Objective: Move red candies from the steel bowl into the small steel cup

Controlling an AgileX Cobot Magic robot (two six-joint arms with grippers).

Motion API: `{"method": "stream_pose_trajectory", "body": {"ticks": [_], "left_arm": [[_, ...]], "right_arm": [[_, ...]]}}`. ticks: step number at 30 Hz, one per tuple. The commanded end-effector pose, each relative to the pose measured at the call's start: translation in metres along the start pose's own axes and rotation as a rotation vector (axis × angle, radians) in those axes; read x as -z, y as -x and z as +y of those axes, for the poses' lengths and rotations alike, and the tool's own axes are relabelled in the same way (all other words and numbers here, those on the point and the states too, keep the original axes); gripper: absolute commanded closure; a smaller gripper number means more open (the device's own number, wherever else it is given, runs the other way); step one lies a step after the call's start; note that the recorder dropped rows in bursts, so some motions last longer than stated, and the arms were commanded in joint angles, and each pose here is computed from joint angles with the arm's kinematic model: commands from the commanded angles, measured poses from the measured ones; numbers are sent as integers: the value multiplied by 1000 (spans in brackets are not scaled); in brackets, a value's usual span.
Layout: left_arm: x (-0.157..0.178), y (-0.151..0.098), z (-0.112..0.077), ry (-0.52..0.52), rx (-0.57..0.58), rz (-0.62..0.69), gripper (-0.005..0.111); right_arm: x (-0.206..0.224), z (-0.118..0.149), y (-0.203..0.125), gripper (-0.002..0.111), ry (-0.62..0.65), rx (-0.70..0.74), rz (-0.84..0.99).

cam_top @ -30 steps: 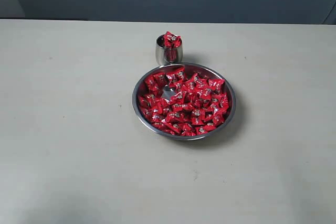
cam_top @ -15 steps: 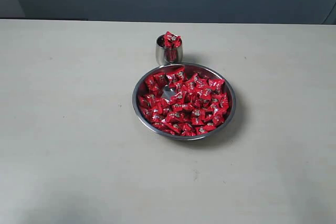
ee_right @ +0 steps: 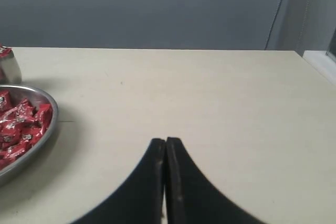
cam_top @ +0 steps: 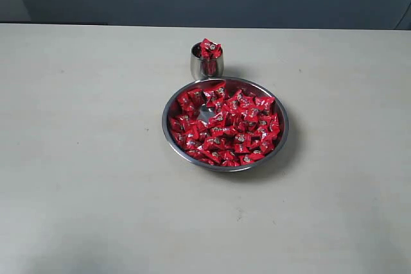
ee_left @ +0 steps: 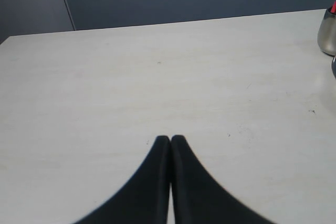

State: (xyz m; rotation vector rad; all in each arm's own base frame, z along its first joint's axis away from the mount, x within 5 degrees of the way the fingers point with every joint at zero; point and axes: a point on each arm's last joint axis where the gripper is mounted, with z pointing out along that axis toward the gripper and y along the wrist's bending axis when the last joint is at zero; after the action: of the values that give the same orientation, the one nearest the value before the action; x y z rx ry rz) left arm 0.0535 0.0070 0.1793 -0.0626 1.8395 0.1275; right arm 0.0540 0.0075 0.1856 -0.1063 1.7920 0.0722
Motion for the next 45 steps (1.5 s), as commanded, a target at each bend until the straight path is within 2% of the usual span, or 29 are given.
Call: {"method": "stream_pose_trajectory", "body": {"ticks": [1, 45], "left_arm": [[1, 3, 0, -6, -2, -19, 106], [1, 3, 0, -6, -2, -19, 106]], "right_arm": [[0, -1, 0, 108, -9, 6, -10], [0, 0, 0, 108, 0, -20, -9]]}}
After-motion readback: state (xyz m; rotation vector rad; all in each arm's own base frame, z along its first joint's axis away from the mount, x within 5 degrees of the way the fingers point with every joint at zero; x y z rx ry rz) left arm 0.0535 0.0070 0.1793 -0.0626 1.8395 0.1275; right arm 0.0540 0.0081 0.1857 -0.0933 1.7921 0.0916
